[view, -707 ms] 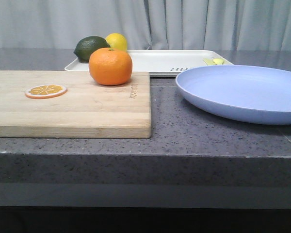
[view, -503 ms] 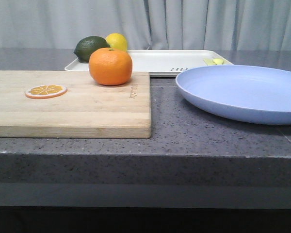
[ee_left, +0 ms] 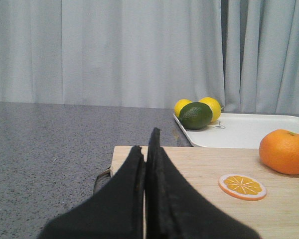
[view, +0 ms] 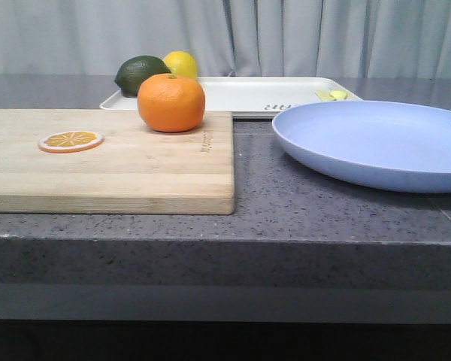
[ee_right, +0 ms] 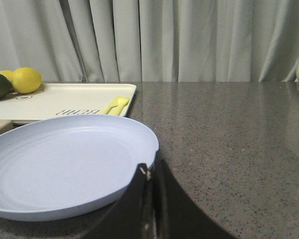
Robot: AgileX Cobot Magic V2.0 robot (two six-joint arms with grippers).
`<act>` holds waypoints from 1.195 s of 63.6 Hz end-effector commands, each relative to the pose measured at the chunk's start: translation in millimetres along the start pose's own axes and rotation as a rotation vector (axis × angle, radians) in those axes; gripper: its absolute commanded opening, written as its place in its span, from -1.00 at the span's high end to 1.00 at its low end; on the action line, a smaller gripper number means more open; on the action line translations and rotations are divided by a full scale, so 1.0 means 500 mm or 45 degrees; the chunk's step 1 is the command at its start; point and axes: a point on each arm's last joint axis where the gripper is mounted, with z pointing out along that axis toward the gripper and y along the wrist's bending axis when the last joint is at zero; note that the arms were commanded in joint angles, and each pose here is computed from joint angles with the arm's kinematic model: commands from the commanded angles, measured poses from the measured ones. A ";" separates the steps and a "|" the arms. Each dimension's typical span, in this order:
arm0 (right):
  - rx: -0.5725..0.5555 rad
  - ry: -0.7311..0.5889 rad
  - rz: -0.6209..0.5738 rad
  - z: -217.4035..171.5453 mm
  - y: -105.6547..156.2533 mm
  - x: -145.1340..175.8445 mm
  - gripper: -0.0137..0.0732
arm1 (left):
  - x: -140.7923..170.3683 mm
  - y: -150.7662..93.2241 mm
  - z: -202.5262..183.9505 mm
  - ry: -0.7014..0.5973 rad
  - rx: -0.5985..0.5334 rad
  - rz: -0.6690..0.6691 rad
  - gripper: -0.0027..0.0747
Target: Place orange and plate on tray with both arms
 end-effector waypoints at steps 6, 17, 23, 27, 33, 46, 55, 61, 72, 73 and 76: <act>-0.013 -0.166 -0.027 -0.020 0.007 -0.099 0.84 | -0.107 -0.004 -0.013 -0.169 0.012 -0.029 0.98; -0.005 -0.123 -0.099 -0.040 0.012 -0.184 0.84 | -0.198 -0.012 -0.009 -0.055 0.033 -0.026 0.98; -0.001 -0.055 -0.099 -0.037 0.015 -0.227 0.84 | -0.243 -0.015 0.007 0.039 0.041 -0.024 0.98; 0.001 0.006 -0.099 -0.028 0.017 -0.256 0.84 | -0.271 -0.018 0.024 0.126 0.047 -0.022 0.98; 0.005 0.107 -0.099 -0.009 0.019 -0.293 0.84 | -0.303 -0.021 0.052 0.263 0.055 -0.020 0.98; 0.015 0.392 -0.098 0.053 0.020 -0.304 0.84 | -0.303 -0.023 0.118 0.481 0.058 -0.026 0.98; 0.018 0.500 -0.098 0.085 0.019 -0.280 0.84 | -0.288 -0.022 0.144 0.551 0.054 -0.027 0.98; 0.019 0.544 -0.098 0.100 0.018 -0.273 0.84 | -0.279 -0.022 0.159 0.595 0.053 -0.029 0.98; 0.020 0.582 -0.097 0.113 0.018 -0.266 0.84 | -0.267 -0.022 0.176 0.642 0.050 -0.030 0.98; 0.020 0.583 -0.097 0.113 0.018 -0.265 0.84 | -0.267 -0.022 0.177 0.644 0.050 -0.030 0.98; 0.020 0.585 -0.097 0.114 0.018 -0.265 0.83 | -0.265 -0.022 0.179 0.649 0.050 -0.030 0.98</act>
